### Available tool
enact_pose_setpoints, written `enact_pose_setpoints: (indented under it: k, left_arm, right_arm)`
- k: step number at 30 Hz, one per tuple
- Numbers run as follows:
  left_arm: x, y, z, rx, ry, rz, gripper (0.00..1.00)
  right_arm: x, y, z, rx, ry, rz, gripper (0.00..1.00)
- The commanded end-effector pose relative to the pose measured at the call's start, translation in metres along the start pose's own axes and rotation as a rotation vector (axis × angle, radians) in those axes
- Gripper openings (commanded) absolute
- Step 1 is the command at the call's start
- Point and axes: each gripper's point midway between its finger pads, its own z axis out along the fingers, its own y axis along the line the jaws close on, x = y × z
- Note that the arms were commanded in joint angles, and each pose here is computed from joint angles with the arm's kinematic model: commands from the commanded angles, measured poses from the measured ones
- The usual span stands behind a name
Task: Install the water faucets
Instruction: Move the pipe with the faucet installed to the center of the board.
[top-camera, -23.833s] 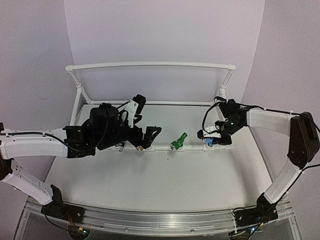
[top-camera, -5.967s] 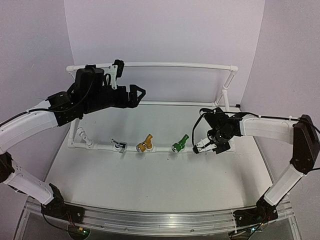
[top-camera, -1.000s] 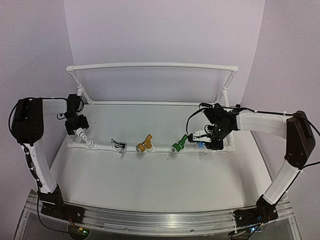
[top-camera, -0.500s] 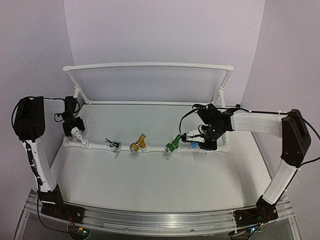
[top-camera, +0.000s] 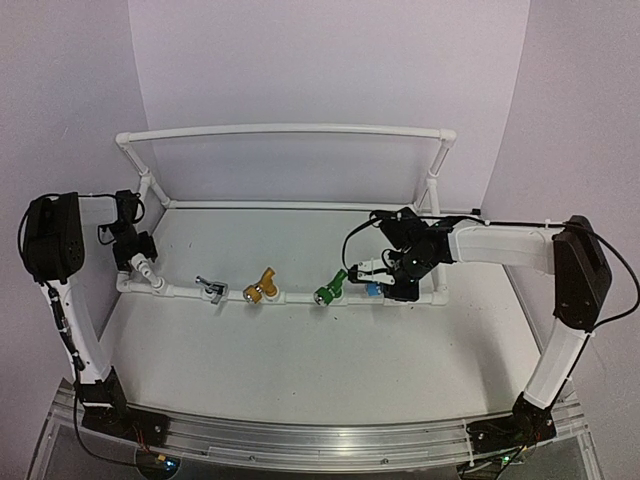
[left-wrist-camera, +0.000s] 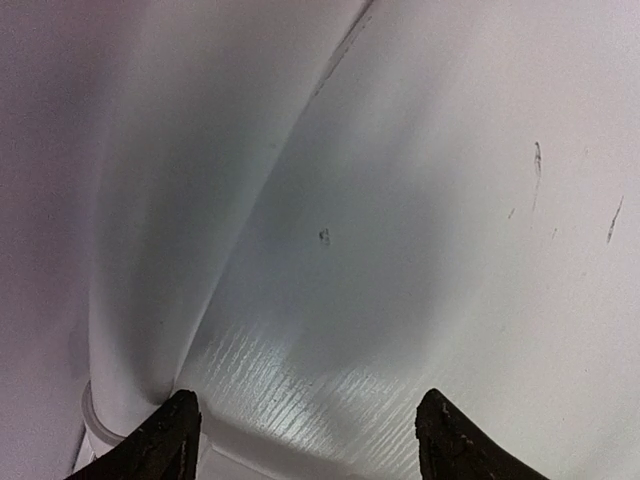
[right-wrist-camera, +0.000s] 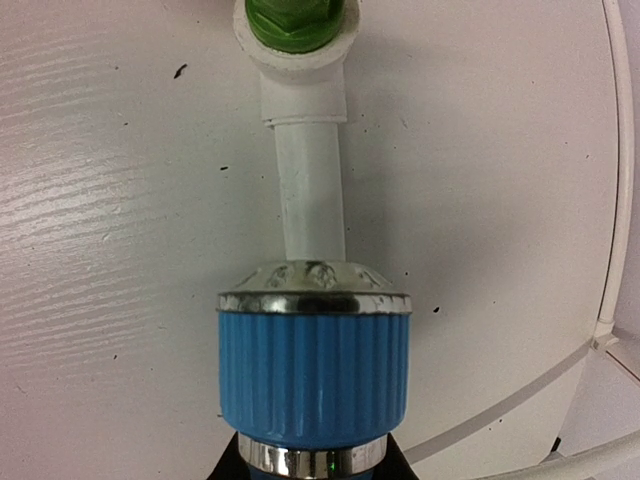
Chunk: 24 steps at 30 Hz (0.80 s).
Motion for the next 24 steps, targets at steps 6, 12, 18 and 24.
enact_pose_setpoints:
  k: [6, 12, 18, 24]
  left_arm:
    - [-0.051, -0.054, -0.105, 0.147, -0.270, 0.093, 0.81]
    - [-0.050, -0.100, -0.184, 0.342, -0.385, 0.161, 0.85]
    - [-0.034, -0.133, -0.254, 0.512, -0.465, 0.218, 0.87]
    - [-0.023, -0.127, -0.297, 0.569, -0.513, 0.199, 0.87]
  right_arm:
    - [0.033, 0.036, -0.004, -0.128, 0.125, 0.031, 0.00]
    - [0.038, 0.034, -0.010, -0.106, 0.136, -0.038, 0.00]
    - [0.039, 0.031, -0.019, -0.090, 0.120, -0.116, 0.00]
    - [0.070, 0.032, -0.012, -0.104, 0.195, -0.108, 0.00]
